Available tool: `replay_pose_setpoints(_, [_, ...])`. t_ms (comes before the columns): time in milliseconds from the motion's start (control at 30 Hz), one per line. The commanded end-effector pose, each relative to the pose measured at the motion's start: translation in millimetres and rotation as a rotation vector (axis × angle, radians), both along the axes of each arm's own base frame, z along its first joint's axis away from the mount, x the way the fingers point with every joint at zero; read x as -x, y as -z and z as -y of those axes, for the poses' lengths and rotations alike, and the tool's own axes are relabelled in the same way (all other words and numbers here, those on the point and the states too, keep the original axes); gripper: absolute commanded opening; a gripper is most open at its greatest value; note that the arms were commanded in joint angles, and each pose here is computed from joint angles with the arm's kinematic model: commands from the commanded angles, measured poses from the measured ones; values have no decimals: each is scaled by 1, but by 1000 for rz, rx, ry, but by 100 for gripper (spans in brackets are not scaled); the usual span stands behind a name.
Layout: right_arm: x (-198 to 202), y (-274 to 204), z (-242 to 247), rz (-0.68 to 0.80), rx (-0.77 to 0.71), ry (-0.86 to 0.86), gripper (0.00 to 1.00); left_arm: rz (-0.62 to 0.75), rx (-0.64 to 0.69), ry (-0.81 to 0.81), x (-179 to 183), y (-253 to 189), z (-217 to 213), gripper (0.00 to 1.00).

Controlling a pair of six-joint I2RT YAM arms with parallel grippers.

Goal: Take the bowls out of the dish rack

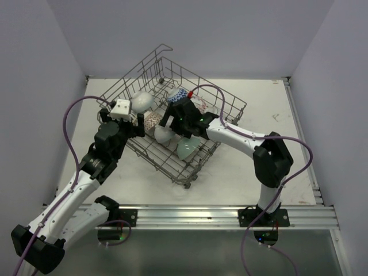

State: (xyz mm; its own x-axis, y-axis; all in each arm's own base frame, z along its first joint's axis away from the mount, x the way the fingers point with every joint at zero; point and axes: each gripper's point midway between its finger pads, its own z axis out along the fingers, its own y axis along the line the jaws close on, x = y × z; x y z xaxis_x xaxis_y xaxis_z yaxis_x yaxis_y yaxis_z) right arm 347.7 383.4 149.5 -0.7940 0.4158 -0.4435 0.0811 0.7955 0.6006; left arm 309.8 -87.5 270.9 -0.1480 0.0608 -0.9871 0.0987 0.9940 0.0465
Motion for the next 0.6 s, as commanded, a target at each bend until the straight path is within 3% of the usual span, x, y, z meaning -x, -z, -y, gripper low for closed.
replay_pose_setpoints(0, [-4, -16, -10, 26, -109, 58, 99, 29, 33, 19, 1, -18, 6, 100])
replay_pose_setpoints(267, [-1, -17, -25, 46, -348, 86, 92, 28, 35, 31, 1, -18, 9, 100])
replay_pose_setpoints(567, [15, -18, -37, 29, -405, 23, 78, 21, 31, 42, 1, -16, 12, 100])
